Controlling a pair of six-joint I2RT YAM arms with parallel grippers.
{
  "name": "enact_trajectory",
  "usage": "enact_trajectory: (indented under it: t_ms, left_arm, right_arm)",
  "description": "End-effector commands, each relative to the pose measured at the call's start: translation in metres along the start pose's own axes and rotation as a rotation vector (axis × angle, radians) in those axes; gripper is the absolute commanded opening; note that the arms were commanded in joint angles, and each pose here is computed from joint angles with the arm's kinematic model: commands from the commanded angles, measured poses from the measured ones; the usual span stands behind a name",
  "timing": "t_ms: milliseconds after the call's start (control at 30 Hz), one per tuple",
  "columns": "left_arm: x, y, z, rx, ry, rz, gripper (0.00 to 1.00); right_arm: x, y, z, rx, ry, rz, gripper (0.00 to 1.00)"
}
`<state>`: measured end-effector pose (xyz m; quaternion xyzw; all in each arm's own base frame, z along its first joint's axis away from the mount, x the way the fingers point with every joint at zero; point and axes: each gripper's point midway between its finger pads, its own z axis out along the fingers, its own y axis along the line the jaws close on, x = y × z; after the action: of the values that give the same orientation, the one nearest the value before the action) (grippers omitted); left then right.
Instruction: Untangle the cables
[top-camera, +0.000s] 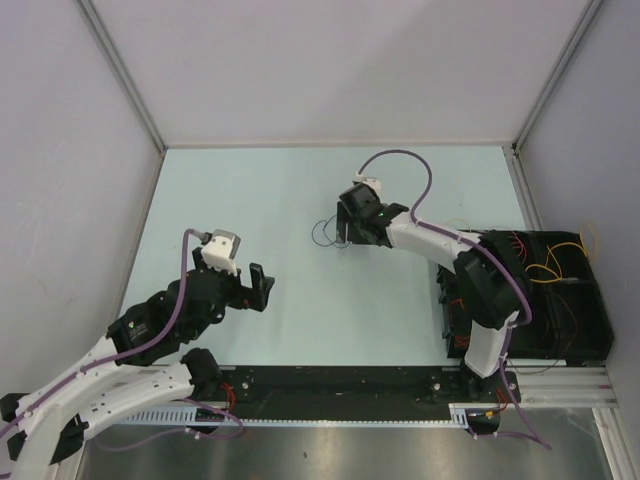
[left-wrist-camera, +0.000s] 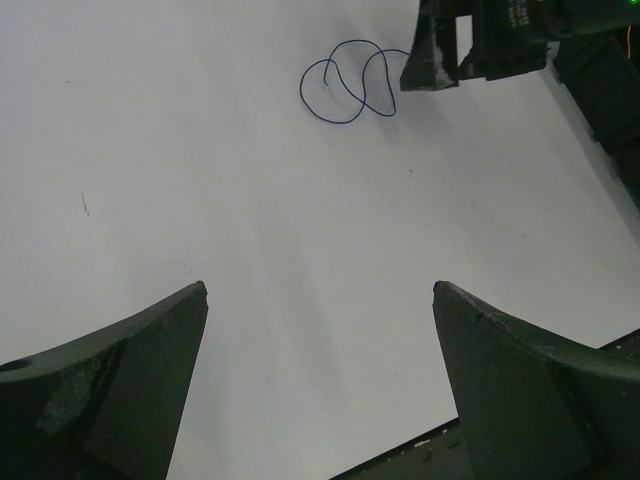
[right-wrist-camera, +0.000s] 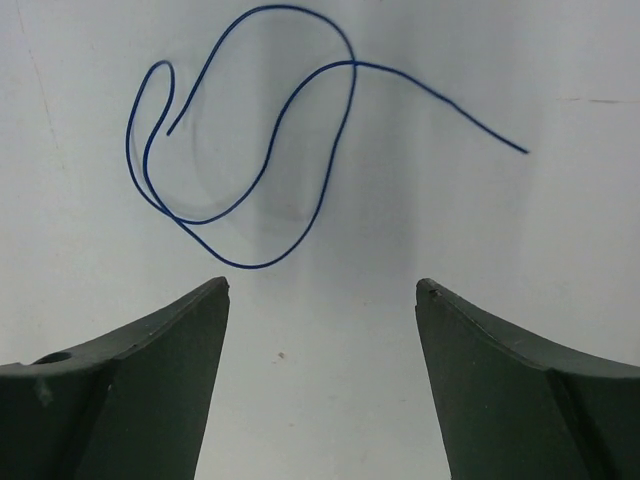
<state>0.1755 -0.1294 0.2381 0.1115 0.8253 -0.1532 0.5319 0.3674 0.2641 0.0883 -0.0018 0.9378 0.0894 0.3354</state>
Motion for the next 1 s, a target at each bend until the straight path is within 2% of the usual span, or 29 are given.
enact_trajectory:
  t_ms: [0, 200, 333, 500, 867, 967]
  left_arm:
    - [-0.003, -0.001, 0.0, 0.012, -0.014, 0.006, 1.0]
    - [-0.003, -0.001, 0.0, 0.009, -0.015, 0.006, 1.0]
    - [-0.003, 0.0, 0.0, 0.008, -0.017, 0.005, 1.0]
    - [-0.003, 0.0, 0.001, 0.005, -0.014, 0.006, 1.0]
    - [-0.002, -0.001, 0.002, 0.003, -0.009, 0.008, 1.0]
    - [-0.002, 0.0, 0.002, 0.002, -0.009, 0.007, 1.0]
  right_arm:
    - [-0.019, 0.033, 0.009, -0.024, -0.056, 0.039, 0.81]
    - [-0.012, 0.042, 0.034, 0.032, -0.027, 0.004, 0.86]
    - [-0.009, 0.044, 0.044, 0.077, -0.008, -0.043, 0.94]
    - [-0.001, 0.041, 0.061, 0.111, 0.019, -0.057, 0.96]
    - [-0.003, 0.031, 0.084, 0.156, 0.042, -0.045, 0.93]
    - [-0.003, 0.026, 0.09, 0.185, 0.048, -0.045, 0.89]
